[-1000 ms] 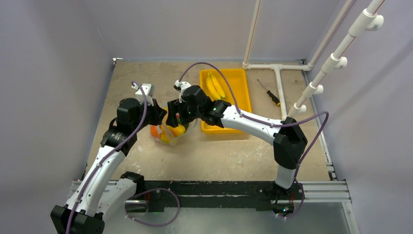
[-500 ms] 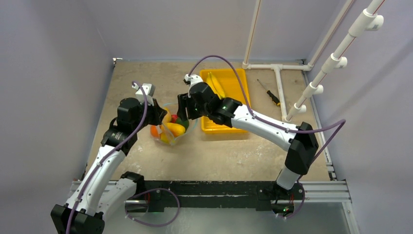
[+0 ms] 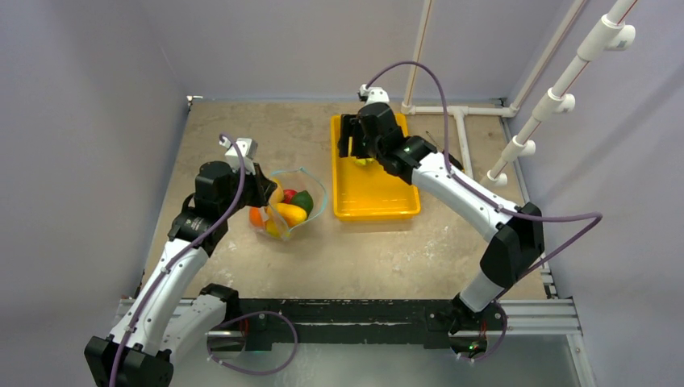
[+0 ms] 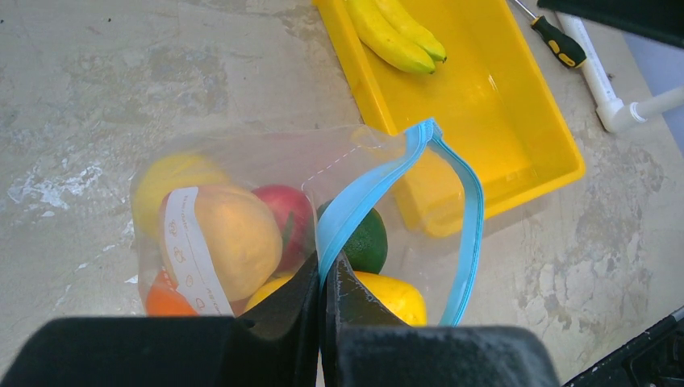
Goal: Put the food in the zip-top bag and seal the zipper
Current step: Pick up the fake fruit from the bin.
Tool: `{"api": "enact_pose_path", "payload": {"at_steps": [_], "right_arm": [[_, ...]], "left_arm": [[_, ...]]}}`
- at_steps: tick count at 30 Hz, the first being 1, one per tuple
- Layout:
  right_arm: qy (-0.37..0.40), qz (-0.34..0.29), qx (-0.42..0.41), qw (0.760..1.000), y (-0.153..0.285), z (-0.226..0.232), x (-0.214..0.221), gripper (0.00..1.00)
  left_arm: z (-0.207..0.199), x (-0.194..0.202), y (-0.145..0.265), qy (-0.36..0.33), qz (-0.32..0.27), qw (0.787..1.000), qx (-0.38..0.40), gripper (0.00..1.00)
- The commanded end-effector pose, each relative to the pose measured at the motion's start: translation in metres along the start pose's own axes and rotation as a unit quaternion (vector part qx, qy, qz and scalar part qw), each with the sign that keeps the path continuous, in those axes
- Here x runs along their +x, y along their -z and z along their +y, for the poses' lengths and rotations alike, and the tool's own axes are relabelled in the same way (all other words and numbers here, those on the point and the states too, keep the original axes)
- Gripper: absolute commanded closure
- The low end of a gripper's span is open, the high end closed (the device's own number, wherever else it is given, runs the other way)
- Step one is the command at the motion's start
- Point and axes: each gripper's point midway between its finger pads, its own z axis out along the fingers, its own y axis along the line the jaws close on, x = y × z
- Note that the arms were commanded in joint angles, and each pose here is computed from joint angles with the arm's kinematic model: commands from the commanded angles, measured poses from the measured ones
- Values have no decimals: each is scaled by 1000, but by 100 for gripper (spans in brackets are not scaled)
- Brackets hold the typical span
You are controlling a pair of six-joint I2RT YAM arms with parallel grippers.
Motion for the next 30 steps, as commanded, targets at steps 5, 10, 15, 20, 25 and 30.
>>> {"api": "enact_pose_path", "payload": {"at_steps": [5, 10, 15, 20, 25, 30], "right_arm": [[-27, -37, 45, 998, -26, -66, -28, 28], [-49, -15, 38, 998, -53, -86, -15, 28], [-80, 15, 7, 997, -78, -102, 4, 27], [-108, 41, -12, 993, -96, -112, 29, 27], [-136, 70, -30, 988, -112, -119, 56, 27], [-157, 74, -36, 984, -123, -125, 60, 28]], "left_arm": [[-3, -7, -3, -14, -16, 1000, 7, 100], [-2, -7, -4, -14, -14, 1000, 6, 100], [-2, -7, -3, -14, -14, 1000, 5, 100], [-2, -6, -4, -14, -12, 1000, 6, 100], [-2, -6, -5, -13, -11, 1000, 8, 100], [-3, -5, -6, -13, -9, 1000, 9, 100]]}}
